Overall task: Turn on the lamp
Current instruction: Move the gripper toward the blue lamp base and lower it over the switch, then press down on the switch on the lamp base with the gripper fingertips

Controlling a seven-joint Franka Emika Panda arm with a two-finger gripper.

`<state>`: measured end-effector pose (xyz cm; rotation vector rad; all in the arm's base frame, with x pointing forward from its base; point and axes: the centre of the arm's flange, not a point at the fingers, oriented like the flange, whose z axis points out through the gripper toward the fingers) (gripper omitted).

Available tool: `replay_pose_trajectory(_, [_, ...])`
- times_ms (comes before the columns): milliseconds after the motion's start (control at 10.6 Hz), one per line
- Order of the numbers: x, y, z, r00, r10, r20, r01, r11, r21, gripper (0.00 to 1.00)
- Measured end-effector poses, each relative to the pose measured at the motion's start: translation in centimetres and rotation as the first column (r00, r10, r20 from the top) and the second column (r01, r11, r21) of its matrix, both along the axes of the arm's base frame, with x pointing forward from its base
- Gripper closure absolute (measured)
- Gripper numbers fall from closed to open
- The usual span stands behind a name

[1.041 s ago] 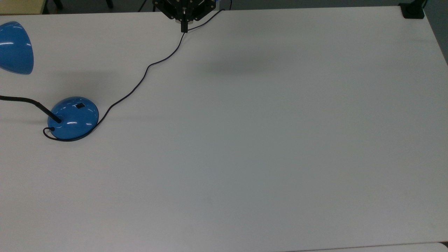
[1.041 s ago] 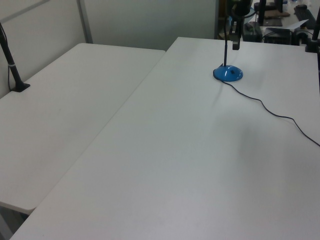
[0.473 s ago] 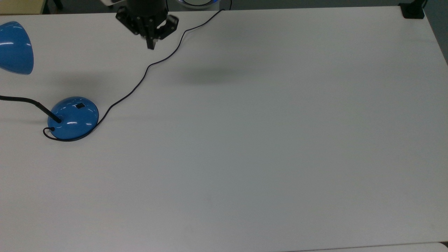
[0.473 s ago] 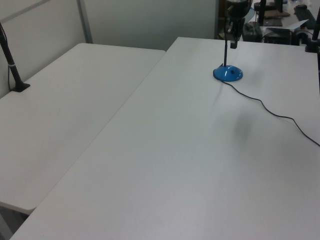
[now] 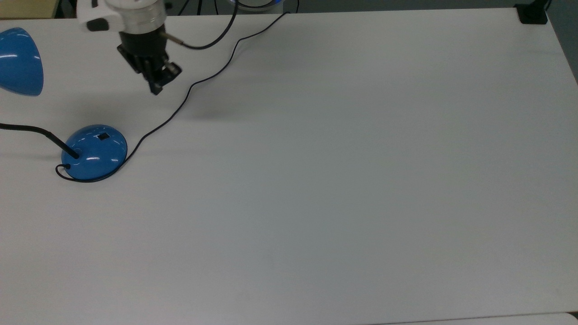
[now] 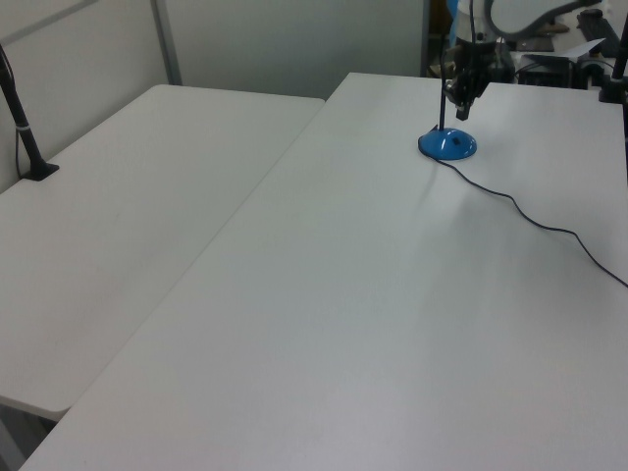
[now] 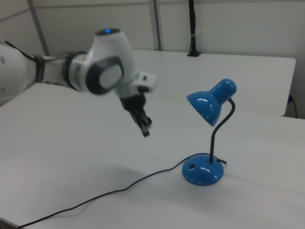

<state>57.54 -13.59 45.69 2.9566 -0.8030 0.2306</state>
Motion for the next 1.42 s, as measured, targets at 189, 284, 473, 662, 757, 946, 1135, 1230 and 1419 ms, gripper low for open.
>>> replay_pose_trajectory(189, [-1.1, -4.2, -4.0, 0.989, -0.13, 0.073, 0.13, 0.992, 0.007, 0.99])
replay_pose_trajectory(284, [-1.3, -5.6, -5.7, 0.981, -0.177, 0.083, 0.176, 0.984, 0.014, 0.99])
replay_pose_trajectory(473, [-1.0, -7.9, -8.1, 0.964, -0.234, 0.128, 0.233, 0.972, 0.023, 0.99])
replay_pose_trajectory(662, [-1.1, -10.3, -9.0, 0.948, -0.263, 0.181, 0.264, 0.964, 0.02, 0.99])
replay_pose_trajectory(757, [-0.9, -10.8, -9.4, 0.947, -0.258, 0.192, 0.261, 0.965, 0.01, 0.99])
replay_pose_trajectory(946, [-0.2, -10.9, -10.2, 0.954, -0.218, 0.208, 0.228, 0.973, -0.025, 0.99])
replay_pose_trajectory(1135, [0.4, -10.9, -11.2, 0.956, -0.181, 0.231, 0.197, 0.979, -0.046, 0.99])
replay_pose_trajectory(1230, [0.7, -11.0, -11.5, 0.957, -0.172, 0.235, 0.189, 0.981, -0.049, 0.99])
replay_pose_trajectory(1419, [1.1, -11.2, -12.0, 0.958, -0.162, 0.237, 0.179, 0.983, -0.052, 0.99])
